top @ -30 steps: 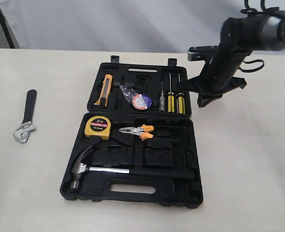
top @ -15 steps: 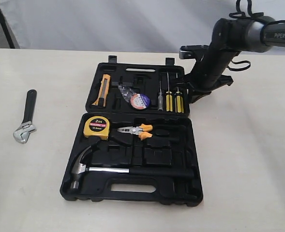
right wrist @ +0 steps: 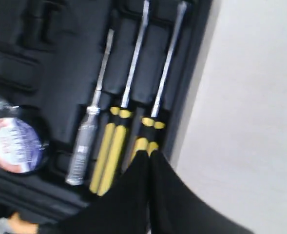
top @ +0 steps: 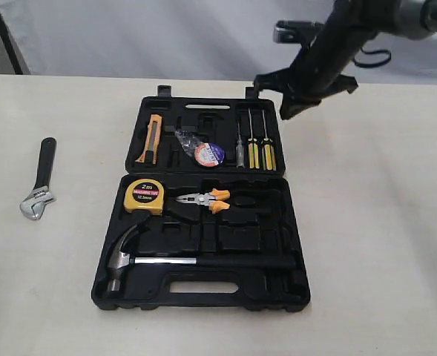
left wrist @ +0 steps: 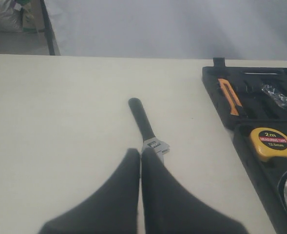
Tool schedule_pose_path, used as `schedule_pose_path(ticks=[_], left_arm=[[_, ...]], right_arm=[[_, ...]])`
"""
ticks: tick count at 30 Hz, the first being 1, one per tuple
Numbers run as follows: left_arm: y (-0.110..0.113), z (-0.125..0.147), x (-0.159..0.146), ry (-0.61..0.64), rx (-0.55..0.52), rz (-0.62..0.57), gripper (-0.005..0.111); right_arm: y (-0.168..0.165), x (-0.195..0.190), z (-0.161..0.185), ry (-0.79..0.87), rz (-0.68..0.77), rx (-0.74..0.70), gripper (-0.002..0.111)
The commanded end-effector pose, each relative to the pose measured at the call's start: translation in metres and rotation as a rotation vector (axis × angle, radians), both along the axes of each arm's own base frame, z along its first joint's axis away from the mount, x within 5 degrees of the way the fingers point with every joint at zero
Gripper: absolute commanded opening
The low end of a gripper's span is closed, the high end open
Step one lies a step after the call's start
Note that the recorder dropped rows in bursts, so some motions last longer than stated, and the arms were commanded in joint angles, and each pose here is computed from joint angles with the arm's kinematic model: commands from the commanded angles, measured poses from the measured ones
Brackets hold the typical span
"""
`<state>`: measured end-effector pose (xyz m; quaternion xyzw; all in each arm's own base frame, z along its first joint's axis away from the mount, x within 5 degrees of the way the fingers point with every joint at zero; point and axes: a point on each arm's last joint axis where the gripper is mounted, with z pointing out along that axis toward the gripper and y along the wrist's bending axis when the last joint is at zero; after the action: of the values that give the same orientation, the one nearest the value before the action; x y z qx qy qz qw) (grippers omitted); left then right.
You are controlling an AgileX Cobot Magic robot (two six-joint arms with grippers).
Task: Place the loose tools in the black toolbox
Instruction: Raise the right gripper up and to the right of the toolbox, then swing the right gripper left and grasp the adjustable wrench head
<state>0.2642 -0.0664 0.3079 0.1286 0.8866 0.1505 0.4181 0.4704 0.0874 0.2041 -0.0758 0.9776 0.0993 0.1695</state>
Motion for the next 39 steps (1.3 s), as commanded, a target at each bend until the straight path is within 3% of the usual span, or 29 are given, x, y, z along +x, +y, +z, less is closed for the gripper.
schedule_pose_path(ticks=[1, 6, 10, 13, 27, 30, 34, 36, 39], left_arm=[[0.000, -0.001, -0.002, -0.005, -0.027, 0.001, 0.001], [0.000, -0.001, -0.002, -0.005, -0.027, 0.001, 0.001], [0.000, -0.001, -0.002, -0.005, -0.027, 0.001, 0.001], [0.000, -0.001, -0.002, -0.005, -0.027, 0.001, 0.001], [0.000, -0.001, -0.002, -0.005, -0.027, 0.001, 0.001], [0.000, -0.001, -0.002, -0.005, -0.027, 0.001, 0.001], [0.000, -0.001, -0.002, -0.005, -0.027, 0.001, 0.001], [0.000, -0.001, -0.002, -0.005, -0.027, 0.001, 0.001], [0.000, -0.001, -0.002, -0.005, -0.027, 0.001, 0.001]], right_arm=[[0.093, -0.027, 0.029, 0.005, 0.198, 0.013, 0.000], [0.219, -0.070, 0.026, -0.112, 0.339, 0.080, 0.000], [0.266, -0.071, 0.003, -0.108, 0.377, 0.107, 0.000], [0.272, -0.068, -0.001, -0.067, 0.387, 0.097, 0.000], [0.330, -0.065, -0.028, -0.247, 0.366, 0.292, 0.001], [0.342, -0.069, -0.040, -0.276, 0.374, 0.313, 0.015], [0.347, -0.068, -0.050, -0.303, 0.370, 0.329, 0.045], [0.348, -0.067, -0.055, -0.312, 0.360, 0.338, 0.053], [0.349, -0.065, -0.064, -0.309, 0.339, 0.348, 0.053]])
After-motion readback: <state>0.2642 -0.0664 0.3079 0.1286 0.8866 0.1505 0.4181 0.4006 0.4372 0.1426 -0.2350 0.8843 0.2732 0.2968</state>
